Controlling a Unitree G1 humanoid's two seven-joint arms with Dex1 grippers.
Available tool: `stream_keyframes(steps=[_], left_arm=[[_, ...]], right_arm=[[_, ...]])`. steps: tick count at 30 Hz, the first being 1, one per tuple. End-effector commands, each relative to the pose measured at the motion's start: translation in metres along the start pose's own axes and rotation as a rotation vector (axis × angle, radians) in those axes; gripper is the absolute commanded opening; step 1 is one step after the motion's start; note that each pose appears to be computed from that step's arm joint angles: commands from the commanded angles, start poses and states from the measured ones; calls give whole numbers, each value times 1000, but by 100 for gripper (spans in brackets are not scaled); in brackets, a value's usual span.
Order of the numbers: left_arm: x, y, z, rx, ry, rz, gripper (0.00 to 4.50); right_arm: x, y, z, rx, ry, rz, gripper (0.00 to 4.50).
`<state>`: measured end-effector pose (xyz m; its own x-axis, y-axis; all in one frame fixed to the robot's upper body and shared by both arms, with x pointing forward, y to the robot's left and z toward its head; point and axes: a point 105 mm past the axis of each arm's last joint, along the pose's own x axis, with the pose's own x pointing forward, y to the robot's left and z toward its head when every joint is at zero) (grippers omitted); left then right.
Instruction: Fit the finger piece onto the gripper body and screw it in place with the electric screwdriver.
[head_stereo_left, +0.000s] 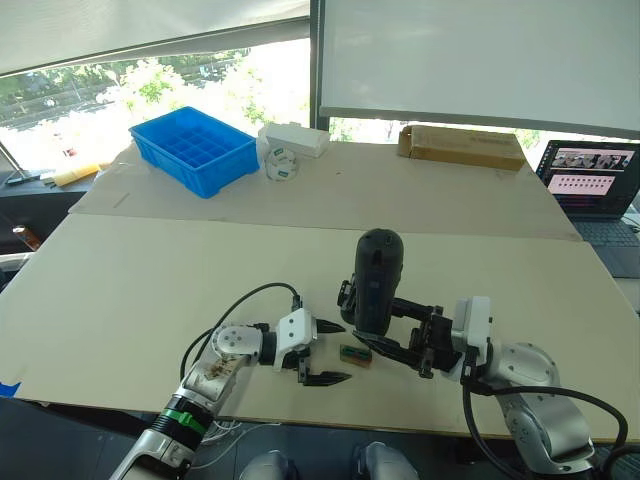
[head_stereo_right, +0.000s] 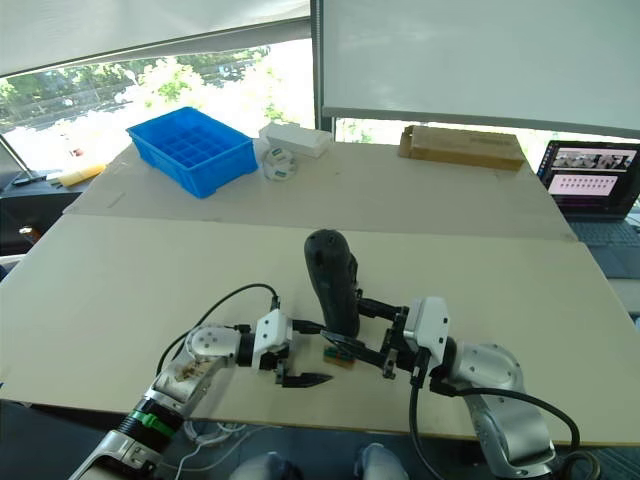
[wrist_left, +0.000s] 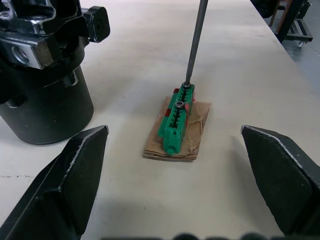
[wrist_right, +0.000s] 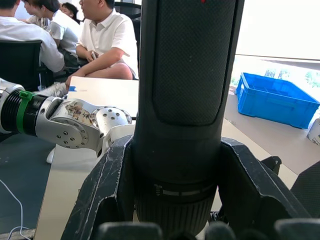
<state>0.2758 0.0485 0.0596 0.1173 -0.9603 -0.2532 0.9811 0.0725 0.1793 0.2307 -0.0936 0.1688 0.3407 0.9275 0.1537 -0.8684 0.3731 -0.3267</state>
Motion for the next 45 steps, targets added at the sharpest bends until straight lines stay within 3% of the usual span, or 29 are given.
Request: stream_keyframes(steps=[1,18,26,31,35,45], left_arm=[[0,-7,-13,-42,27,-11,450],[-20,-2,0,-31,-40,30,450],[-57,-1,16,-29,-146,67,450],[-78,8,53,-76,-320,58,450],[-86,18,68,-57,-327,64,450],[-89,36,57,-80,-326,129,450]], right_arm=[[0,-1,19,-50,-67,-1,191],[-5,-3,51,-42,-153,-16,191],[-9,-5,74,-39,-190,-50,191],[-13,-13,90,-46,-196,-61,191],[-16,-25,101,-61,-189,-60,191],[-19,-58,121,-83,-210,-97,191]])
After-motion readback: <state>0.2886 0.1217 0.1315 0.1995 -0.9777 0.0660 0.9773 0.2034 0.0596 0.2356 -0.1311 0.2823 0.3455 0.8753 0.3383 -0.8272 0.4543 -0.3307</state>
